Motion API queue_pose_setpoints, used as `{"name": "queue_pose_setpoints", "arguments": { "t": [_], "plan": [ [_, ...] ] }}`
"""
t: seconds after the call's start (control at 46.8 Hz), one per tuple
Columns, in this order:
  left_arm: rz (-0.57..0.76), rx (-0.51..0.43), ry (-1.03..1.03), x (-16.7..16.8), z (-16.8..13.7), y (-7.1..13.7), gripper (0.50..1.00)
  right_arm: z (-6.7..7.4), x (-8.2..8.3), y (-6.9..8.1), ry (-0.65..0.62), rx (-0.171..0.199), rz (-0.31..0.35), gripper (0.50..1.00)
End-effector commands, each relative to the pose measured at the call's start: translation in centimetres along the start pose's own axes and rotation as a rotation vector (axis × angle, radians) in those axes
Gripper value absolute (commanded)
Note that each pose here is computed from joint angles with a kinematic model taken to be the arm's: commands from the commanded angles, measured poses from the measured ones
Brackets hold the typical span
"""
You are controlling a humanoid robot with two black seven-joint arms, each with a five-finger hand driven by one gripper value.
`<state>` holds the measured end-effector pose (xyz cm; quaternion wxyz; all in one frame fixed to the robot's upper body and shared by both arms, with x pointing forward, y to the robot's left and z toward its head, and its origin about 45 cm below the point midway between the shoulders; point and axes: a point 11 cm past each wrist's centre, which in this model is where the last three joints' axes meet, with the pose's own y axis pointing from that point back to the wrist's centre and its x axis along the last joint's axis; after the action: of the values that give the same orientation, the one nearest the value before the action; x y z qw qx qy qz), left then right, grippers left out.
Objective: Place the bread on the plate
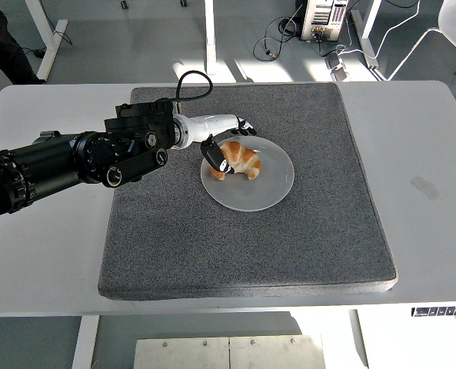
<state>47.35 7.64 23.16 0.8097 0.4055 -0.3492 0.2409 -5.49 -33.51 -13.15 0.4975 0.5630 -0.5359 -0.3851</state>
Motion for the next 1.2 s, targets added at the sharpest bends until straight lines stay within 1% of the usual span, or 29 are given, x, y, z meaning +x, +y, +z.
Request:
{"name": "queue_pose_setpoints", "arguments": {
  "t": [0.0, 0.171, 0.214, 0.385, 0.513, 0.641, 0.791, 0.94, 1.004, 1.132, 1.175],
  "plan": [
    [-0.001, -0.002, -0.002, 0.1, 0.2, 0.0, 0.972, 0.0, 0.0, 0.0, 0.000, 0.000, 0.000, 1.000],
    [0.020, -0.023, -0.008, 1.6, 1.4, 0.2, 0.977, 0.0, 0.0, 0.0, 0.001, 0.000, 0.001, 1.000],
    [0.032, -0.029, -0.013, 2.4, 1.9, 0.3, 0.977, 0.2, 0.0, 0.1, 0.000, -0.003, 0.001, 1.000],
    [0.099, -0.073, -0.022, 6.1, 4.5, 1.0, 0.978, 0.2, 0.0, 0.1, 0.000, -0.003, 0.000, 1.000],
    [0.141, -0.092, -0.028, 8.2, 5.9, 1.5, 0.980, 0.2, 0.0, 0.1, 0.000, -0.003, 0.001, 1.000],
    [0.189, -0.129, 0.067, 9.9, 7.0, 1.9, 0.978, 0.2, 0.0, 0.1, 0.000, -0.003, 0.001, 1.000],
    [0.242, -0.129, 0.232, 11.7, 4.9, 3.1, 0.978, 0.2, 0.0, 0.1, 0.000, -0.003, 0.001, 1.000],
    [0.292, -0.092, 0.386, 12.6, 0.8, 4.4, 0.978, 0.1, 0.0, 0.0, 0.000, -0.002, 0.001, 1.000],
    [0.321, -0.098, 0.536, 12.4, -1.0, 4.7, 0.978, 0.2, 0.0, 0.1, 0.000, -0.003, 0.001, 1.000],
    [0.387, -0.175, 0.963, 11.4, -3.9, 5.1, 0.980, 0.2, 0.0, 0.1, 0.000, -0.003, 0.001, 1.000],
    [0.408, -0.203, 1.072, 11.1, -4.6, 5.2, 0.981, 0.2, 0.0, 0.1, 0.000, -0.003, 0.001, 1.000]
  ]
}}
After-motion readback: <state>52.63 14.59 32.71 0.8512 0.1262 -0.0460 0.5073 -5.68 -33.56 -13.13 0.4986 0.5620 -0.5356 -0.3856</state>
